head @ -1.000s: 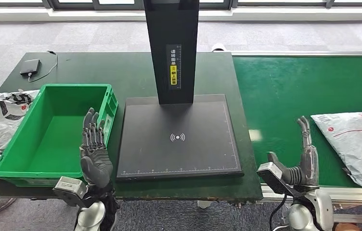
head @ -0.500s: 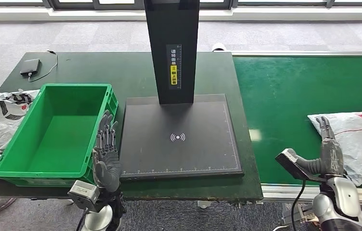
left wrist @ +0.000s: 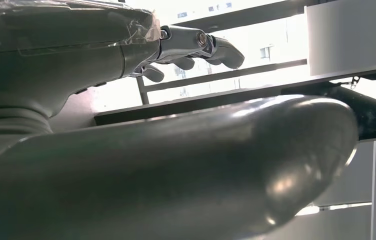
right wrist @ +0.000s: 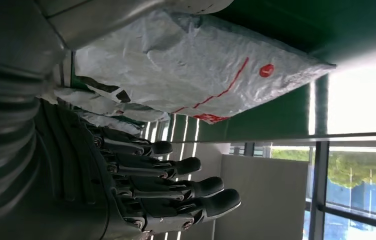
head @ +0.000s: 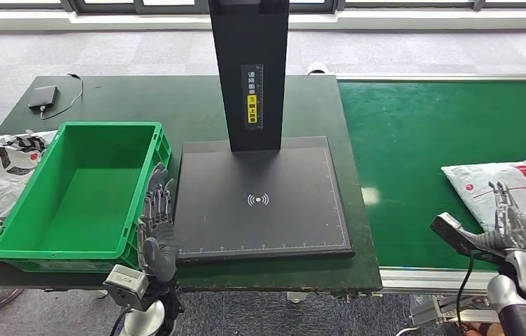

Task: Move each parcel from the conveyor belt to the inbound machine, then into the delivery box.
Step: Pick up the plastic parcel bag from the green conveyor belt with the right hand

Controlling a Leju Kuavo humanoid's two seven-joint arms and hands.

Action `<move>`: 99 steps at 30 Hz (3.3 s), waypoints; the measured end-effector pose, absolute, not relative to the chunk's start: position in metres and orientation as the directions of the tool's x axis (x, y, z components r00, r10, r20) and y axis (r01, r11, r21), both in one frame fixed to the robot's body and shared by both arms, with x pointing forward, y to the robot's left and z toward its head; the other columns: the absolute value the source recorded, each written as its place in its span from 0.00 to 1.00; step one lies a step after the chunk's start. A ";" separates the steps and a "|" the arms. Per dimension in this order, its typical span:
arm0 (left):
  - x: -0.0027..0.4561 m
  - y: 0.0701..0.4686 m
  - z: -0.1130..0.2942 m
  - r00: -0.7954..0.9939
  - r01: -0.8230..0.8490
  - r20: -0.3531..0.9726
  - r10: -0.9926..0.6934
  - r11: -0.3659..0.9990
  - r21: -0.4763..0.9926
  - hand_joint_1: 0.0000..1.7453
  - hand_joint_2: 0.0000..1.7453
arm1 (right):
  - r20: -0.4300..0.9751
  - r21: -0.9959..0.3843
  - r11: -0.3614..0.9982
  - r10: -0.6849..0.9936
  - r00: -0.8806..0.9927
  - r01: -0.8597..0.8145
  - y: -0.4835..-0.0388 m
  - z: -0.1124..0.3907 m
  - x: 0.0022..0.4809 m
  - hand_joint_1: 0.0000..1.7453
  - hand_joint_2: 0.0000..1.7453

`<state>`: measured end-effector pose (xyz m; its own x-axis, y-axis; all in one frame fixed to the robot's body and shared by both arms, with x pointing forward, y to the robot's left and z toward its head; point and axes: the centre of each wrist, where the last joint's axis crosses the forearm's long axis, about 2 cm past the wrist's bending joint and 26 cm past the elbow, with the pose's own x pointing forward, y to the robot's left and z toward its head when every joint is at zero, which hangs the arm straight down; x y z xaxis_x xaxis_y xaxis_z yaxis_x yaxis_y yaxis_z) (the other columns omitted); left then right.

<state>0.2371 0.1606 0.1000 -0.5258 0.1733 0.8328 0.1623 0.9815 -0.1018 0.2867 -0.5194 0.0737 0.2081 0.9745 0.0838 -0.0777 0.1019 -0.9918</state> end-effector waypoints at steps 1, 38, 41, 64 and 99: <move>0.237 0.161 0.100 -0.526 0.161 0.833 0.172 0.982 -0.101 0.00 0.00 | 0.073 -0.989 0.100 0.969 0.237 -0.105 -0.524 0.073 0.287 0.00 1.00; 0.251 0.160 0.101 -0.527 0.203 0.832 0.174 0.976 -0.075 0.00 0.00 | -0.015 -0.823 0.277 0.862 0.507 -0.495 -0.534 0.036 0.265 0.00 1.00; 0.254 0.160 0.100 -0.522 0.211 0.834 0.180 0.974 -0.079 0.00 0.00 | -0.014 -0.798 0.300 0.858 0.513 -0.523 -0.535 0.033 0.260 0.00 1.00; 0.263 0.160 0.095 -0.502 0.217 0.846 0.178 0.973 -0.076 0.00 0.00 | -0.019 -0.681 0.370 0.854 0.520 -0.632 -0.534 0.029 0.257 1.00 1.00; 0.279 0.161 0.082 -0.447 0.159 0.883 0.144 0.984 -0.081 0.00 0.00 | 0.659 -0.480 0.585 0.732 -0.171 0.654 -0.415 0.073 0.271 1.00 1.00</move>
<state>0.2785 0.1614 0.0825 -0.4468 0.1443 0.8829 0.1588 0.9840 -0.0805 0.2714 -0.4153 0.0726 -0.1714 0.7321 0.6593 0.6536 0.5852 -0.4799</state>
